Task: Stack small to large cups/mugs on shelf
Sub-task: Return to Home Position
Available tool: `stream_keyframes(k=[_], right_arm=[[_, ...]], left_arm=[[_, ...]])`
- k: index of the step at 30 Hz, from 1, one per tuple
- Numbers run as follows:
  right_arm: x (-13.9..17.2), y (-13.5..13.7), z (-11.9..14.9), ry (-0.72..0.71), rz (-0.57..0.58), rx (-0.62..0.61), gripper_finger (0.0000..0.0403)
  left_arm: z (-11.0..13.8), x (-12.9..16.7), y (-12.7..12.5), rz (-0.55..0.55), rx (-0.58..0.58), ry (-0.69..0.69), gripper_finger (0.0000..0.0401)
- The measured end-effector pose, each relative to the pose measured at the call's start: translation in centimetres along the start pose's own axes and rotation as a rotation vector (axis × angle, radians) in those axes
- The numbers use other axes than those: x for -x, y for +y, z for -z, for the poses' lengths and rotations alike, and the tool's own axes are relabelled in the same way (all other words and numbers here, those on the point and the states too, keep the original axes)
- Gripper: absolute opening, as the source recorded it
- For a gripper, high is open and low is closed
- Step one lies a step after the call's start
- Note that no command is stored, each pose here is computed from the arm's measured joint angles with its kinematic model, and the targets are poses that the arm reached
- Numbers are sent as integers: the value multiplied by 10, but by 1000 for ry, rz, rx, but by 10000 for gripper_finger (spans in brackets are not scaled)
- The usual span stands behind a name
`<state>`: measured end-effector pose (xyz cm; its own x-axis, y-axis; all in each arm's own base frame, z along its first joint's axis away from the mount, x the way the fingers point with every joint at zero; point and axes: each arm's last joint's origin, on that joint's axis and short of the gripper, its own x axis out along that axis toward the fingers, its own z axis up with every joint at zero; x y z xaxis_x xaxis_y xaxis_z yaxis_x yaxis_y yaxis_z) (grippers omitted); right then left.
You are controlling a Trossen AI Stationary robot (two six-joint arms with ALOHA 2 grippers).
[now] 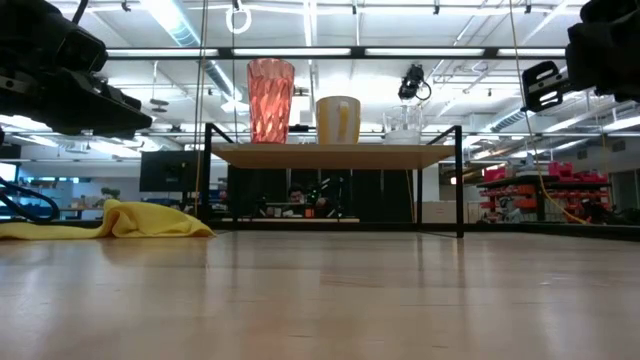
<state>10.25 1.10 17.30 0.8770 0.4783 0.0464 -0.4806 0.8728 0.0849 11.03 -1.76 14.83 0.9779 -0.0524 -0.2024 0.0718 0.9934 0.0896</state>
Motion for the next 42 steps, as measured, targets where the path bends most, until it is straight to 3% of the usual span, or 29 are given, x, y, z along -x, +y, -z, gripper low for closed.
stream_keyframes(k=[42], right_arm=[[0, 0, 0, 0, 0, 0, 5]], left_arm=[[0, 0, 0, 0, 0, 0, 79]])
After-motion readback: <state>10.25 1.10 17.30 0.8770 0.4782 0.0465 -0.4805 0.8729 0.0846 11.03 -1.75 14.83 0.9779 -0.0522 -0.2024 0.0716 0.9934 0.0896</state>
